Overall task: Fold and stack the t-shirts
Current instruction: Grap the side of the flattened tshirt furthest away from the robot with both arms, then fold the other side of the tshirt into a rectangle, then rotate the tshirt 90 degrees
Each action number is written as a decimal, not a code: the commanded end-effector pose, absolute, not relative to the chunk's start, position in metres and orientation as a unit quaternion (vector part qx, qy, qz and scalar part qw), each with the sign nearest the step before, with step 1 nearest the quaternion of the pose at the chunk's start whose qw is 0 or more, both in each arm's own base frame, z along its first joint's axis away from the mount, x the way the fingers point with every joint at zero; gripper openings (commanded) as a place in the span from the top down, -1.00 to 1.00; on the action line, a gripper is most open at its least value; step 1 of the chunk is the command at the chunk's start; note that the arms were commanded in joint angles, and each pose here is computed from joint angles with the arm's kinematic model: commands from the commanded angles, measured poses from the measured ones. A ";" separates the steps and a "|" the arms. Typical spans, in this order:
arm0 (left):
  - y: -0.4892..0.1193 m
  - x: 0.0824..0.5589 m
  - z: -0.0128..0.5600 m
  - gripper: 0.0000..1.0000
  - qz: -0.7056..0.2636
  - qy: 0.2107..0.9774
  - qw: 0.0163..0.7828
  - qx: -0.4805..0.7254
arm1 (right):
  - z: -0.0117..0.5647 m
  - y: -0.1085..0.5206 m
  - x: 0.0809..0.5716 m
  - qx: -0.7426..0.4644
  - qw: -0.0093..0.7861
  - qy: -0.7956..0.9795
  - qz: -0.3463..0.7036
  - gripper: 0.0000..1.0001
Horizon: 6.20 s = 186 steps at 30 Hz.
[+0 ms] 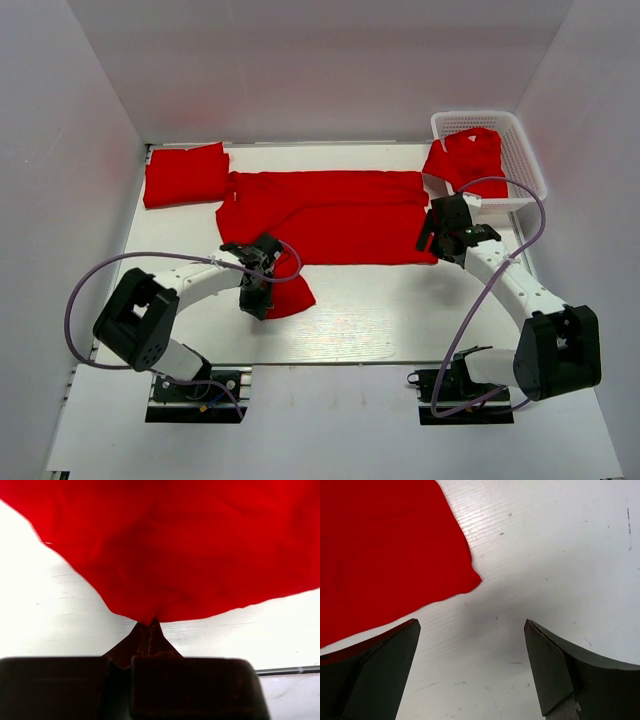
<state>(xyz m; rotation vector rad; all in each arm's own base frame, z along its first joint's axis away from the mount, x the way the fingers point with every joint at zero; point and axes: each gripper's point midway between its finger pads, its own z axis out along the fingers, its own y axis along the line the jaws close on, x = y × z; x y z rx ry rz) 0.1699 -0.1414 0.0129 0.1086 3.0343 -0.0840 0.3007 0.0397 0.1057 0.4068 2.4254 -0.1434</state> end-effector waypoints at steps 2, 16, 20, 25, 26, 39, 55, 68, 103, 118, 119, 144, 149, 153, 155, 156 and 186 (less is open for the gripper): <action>-0.145 0.188 0.033 1.00 -0.038 0.992 0.112 0.043 | 0.104 0.033 0.294 0.177 0.332 0.924 -0.063 -0.81; -0.145 0.190 0.038 1.00 -0.042 0.991 0.117 0.048 | 0.052 0.043 0.330 0.198 0.254 0.944 -0.073 -0.81; -0.145 0.190 0.038 1.00 -0.042 0.991 0.117 0.048 | 0.051 0.049 0.341 0.210 0.269 0.939 -0.044 -0.81; -0.145 0.190 0.038 1.00 -0.042 0.991 0.117 0.048 | 0.047 0.051 0.343 0.231 0.272 0.934 -0.027 -0.81; -0.144 0.188 0.038 1.00 -0.039 0.992 0.113 0.048 | 0.045 0.049 0.343 0.237 0.270 0.933 -0.027 -0.81; -0.142 0.187 0.040 1.00 -0.032 0.992 0.111 0.043 | 0.018 0.047 0.327 0.251 0.240 0.938 -0.019 -0.76; -0.146 0.187 0.061 1.00 -0.049 0.991 0.118 0.048 | 0.011 0.044 0.319 0.240 0.240 0.940 -0.024 1.00; -0.137 0.139 0.082 1.00 -0.084 0.993 0.065 0.059 | 0.031 0.035 0.247 0.209 0.222 0.952 -0.021 1.00; -0.112 0.446 0.190 1.00 0.066 0.928 0.363 -0.044 | 0.123 0.028 0.407 0.150 0.330 0.930 -0.068 1.00; -0.117 0.516 0.175 1.00 0.048 0.902 0.427 0.037 | 0.111 0.021 0.448 0.142 0.318 0.933 -0.089 1.00; -0.112 0.520 0.169 1.00 0.050 0.903 0.425 0.033 | 0.108 0.022 0.450 0.138 0.316 0.934 -0.088 1.00; -0.096 0.579 0.146 -0.92 0.047 0.896 0.441 0.018 | 0.108 0.038 0.500 0.099 0.314 0.942 -0.059 -0.29; -0.098 0.577 0.170 -1.00 0.039 0.890 0.455 0.018 | 0.117 0.068 0.493 0.043 0.323 0.945 0.024 -0.58; -0.110 0.559 0.178 -1.00 0.010 0.896 0.442 0.028 | 0.126 0.092 0.486 0.008 0.333 0.939 0.081 -0.81; -0.120 0.543 0.173 -1.00 -0.012 0.904 0.427 0.035 | 0.125 0.103 0.483 -0.005 0.327 0.940 0.101 -0.81; -0.123 0.533 0.159 -1.00 -0.027 0.912 0.409 0.029 | 0.123 0.108 0.479 -0.014 0.318 0.941 0.112 -0.81; -0.117 0.489 0.009 -1.00 -0.026 0.972 0.234 -0.027 | -0.019 0.061 0.407 0.113 0.150 0.980 0.059 -0.81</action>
